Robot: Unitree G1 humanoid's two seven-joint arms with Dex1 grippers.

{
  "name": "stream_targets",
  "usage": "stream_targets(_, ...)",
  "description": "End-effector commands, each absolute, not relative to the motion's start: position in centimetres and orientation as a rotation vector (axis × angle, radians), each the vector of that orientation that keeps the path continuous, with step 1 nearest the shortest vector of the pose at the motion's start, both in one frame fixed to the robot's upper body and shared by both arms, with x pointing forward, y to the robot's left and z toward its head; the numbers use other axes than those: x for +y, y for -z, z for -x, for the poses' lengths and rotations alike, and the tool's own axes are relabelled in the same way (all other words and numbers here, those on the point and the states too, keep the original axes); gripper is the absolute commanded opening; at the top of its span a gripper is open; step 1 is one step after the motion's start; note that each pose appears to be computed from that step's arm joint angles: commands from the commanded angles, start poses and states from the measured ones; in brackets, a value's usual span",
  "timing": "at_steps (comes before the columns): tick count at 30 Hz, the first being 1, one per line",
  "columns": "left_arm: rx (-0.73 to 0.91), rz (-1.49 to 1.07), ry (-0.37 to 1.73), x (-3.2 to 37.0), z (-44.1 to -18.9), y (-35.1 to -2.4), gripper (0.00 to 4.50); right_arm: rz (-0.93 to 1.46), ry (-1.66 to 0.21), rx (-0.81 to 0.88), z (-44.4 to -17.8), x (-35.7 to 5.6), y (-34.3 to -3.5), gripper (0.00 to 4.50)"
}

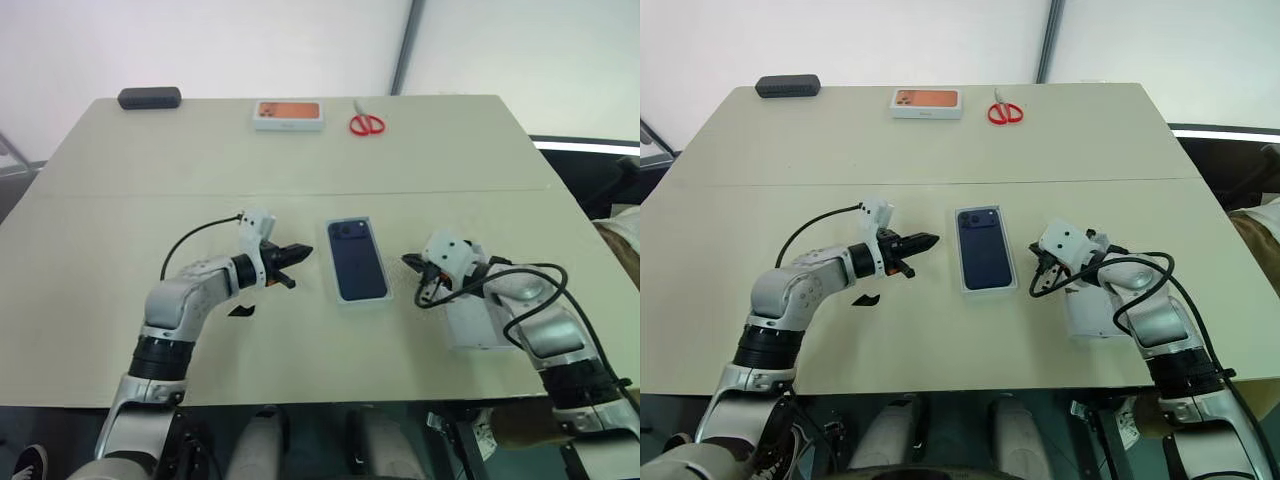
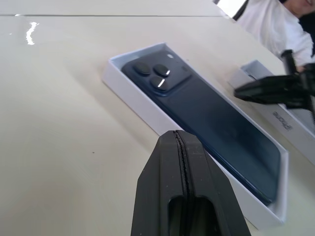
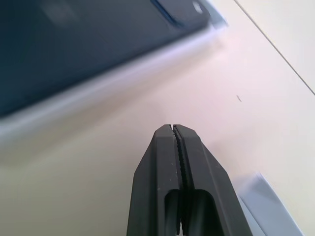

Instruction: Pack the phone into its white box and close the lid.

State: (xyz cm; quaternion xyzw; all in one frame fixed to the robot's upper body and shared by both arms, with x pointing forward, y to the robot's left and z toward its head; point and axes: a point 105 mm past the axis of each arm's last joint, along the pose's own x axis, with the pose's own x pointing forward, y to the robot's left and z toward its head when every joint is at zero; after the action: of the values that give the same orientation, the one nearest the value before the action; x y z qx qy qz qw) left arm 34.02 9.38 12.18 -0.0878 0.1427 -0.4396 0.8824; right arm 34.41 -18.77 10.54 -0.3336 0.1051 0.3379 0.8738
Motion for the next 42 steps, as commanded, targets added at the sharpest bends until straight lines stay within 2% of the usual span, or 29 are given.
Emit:
stream_targets(1,0.222,0.136,0.965,10.3,-33.3,-14.1,0.0,0.747,-0.675,0.204,-34.7,-19.7,-11.3,0.05)
stream_targets(7,0.205,0.045,1.058,11.9,-31.8,-15.9,0.0,0.754,-0.723,0.194,-34.0,-20.2,-12.1,0.05)
stream_targets(10,0.205,0.013,1.081,12.3,-31.4,-16.5,0.0,0.682,-0.793,0.234,-32.7,-20.1,-11.6,0.05)
stream_targets(11,0.208,0.01,1.082,12.5,-31.4,-16.6,0.0,0.621,-0.824,0.246,-32.1,-19.9,-11.6,0.59)
stream_targets(12,0.209,0.008,1.075,12.8,-31.5,-16.5,0.0,0.58,-0.851,0.254,-31.5,-19.8,-11.6,0.88)
stream_targets(13,0.211,0.017,1.071,13.0,-31.6,-16.5,0.57,0.564,-0.876,0.263,-30.8,-19.7,-11.6,1.46)
stream_targets(14,0.207,0.025,1.058,13.3,-31.8,-16.6,0.86,0.565,-0.885,0.267,-30.4,-19.7,-11.6,1.9)
stream_targets(18,0.168,-0.006,1.013,13.8,-32.5,-16.8,2.98,0.561,-0.881,0.271,-29.8,-20.1,-12.3,4.09)
stream_targets(19,0.166,-0.007,1.021,13.8,-32.5,-16.8,3.49,0.565,-0.886,0.272,-29.6,-20.1,-12.5,4.5)
stream_targets(21,0.163,0.005,1.049,13.7,-32.1,-16.9,4.47,0.578,-0.899,0.284,-29.1,-20.2,-12.9,4.5)
stream_targets(24,0.154,-0.011,1.118,13.7,-31.0,-17.0,4.47,0.571,-0.877,0.291,-29.0,-20.8,-13.7,4.5)
stream_targets(27,0.111,-0.08,1.146,14.2,-30.4,-17.2,4.47,0.462,-0.773,0.221,-29.7,-20.2,-15.9,4.5)
stream_targets(30,0.059,-0.125,1.166,14.6,-30.0,-17.6,4.47,0.412,-0.649,0.232,-29.7,-20.0,-16.2,4.5)
stream_targets(35,-0.003,-0.244,1.212,14.5,-29.5,-17.1,4.47,0.231,-0.476,0.402,-28.9,-21.3,-15.0,4.5)
stream_targets(39,-0.035,-0.27,1.253,14.4,-29.4,-16.9,4.47,0.193,-0.408,0.504,-28.2,-21.7,-14.8,4.5)
stream_targets(42,-0.041,-0.297,1.289,14.6,-29.2,-16.4,4.47,0.25,-0.38,0.632,-26.8,-22.0,-14.0,4.5)
